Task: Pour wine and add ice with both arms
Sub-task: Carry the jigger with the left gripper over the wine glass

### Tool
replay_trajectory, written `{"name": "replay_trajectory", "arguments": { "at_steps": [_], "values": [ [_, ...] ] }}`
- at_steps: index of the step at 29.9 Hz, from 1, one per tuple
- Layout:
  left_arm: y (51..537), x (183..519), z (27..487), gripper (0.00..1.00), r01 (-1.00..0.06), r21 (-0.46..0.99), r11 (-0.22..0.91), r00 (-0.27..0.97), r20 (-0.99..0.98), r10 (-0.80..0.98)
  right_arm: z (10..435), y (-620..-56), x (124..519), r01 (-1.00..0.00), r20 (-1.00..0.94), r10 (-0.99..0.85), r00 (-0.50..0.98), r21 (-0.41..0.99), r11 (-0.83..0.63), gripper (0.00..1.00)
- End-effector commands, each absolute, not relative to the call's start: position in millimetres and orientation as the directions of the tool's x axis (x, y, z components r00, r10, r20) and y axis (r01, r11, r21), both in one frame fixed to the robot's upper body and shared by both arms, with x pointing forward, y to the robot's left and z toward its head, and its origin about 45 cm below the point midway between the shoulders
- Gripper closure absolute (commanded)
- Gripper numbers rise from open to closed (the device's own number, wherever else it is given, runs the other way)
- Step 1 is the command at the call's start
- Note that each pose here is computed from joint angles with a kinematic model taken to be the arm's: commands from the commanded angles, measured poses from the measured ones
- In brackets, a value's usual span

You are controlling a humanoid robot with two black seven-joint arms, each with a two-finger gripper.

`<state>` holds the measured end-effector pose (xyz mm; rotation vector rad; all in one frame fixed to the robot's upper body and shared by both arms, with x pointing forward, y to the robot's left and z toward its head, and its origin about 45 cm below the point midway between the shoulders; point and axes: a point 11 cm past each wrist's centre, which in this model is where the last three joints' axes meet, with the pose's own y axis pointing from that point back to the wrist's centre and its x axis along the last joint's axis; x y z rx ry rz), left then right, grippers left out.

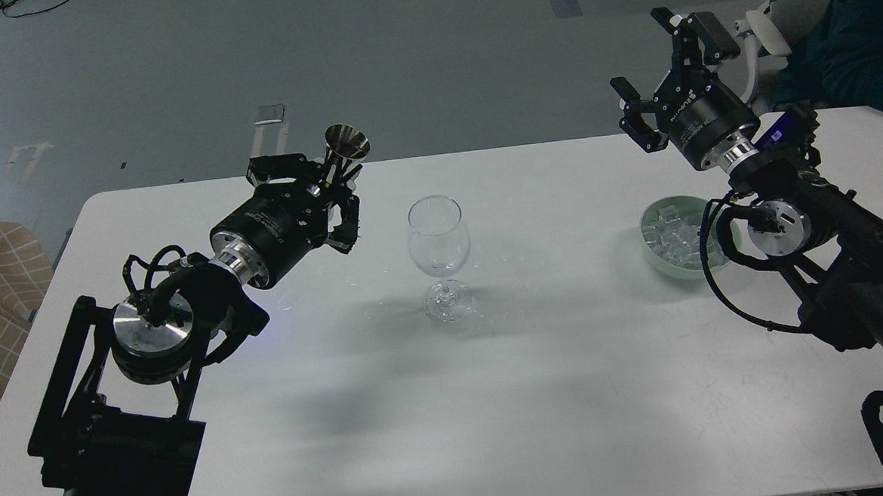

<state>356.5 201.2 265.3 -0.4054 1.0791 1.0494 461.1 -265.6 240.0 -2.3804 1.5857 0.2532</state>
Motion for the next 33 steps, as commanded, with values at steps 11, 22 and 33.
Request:
{"name": "replay_trajectory", "arguments": {
  "at_steps": [11, 22, 33],
  "values": [
    [175, 360, 278, 1.0, -0.828, 0.198, 0.525, 0.175, -0.797, 0.578, 240, -266, 461, -0.923, -0.29, -0.876, 0.385, -0.126, -0.364, 0.0],
    [159, 363, 284, 1.0, -0.824, 0.208, 0.528, 0.211, -0.751, 0.625, 240, -267, 461, -0.923, -0.288, -0.877, 0.385, -0.124, -0.365, 0.0],
    [159, 363, 277, 1.0, -0.836, 0.239, 0.493, 0.224, -0.672, 0.706, 238, -265, 460, -0.922, -0.291, -0.875, 0.387, -0.12, -0.368, 0.0]
  ]
}}
